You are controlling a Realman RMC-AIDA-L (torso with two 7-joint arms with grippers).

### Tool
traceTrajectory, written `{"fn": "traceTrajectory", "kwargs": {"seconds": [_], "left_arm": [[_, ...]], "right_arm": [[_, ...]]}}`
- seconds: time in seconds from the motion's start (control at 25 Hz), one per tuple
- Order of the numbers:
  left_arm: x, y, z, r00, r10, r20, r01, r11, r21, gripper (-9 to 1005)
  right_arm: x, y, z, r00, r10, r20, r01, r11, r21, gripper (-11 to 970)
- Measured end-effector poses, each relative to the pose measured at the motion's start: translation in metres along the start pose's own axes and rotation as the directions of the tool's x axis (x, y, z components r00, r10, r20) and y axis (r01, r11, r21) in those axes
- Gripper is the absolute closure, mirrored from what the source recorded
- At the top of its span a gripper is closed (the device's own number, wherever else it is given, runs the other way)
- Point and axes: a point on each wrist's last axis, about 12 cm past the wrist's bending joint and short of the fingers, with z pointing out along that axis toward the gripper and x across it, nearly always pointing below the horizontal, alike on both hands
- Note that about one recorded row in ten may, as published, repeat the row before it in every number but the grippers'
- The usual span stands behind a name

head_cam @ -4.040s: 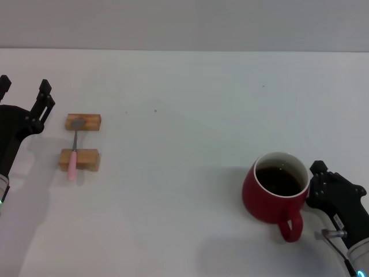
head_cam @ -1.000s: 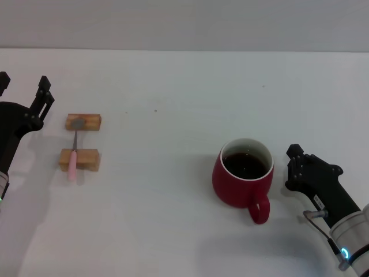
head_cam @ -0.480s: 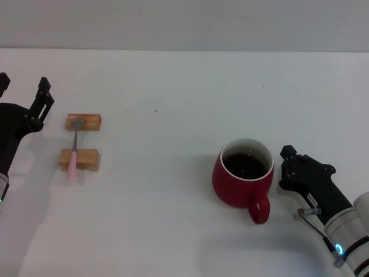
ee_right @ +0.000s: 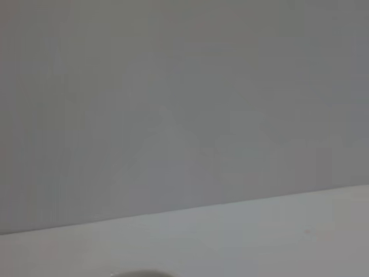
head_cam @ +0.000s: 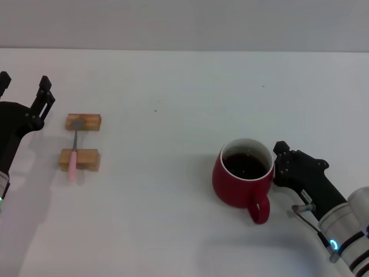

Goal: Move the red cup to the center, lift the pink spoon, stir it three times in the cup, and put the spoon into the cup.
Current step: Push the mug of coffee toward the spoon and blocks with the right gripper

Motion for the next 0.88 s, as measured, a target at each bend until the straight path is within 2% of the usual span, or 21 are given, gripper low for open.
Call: {"fn": "traceTrajectory", "kwargs": {"seconds": [0.88], "left_arm": [[0.0, 0.001, 0.0, 1.0, 0.001, -0.001, -0.001, 1.0, -0.003, 214]], "right_arm": [[-0.01, 0.012, 0.022, 1.0, -0.025, -0.006, 0.024, 0.997, -0.072, 959]]}}
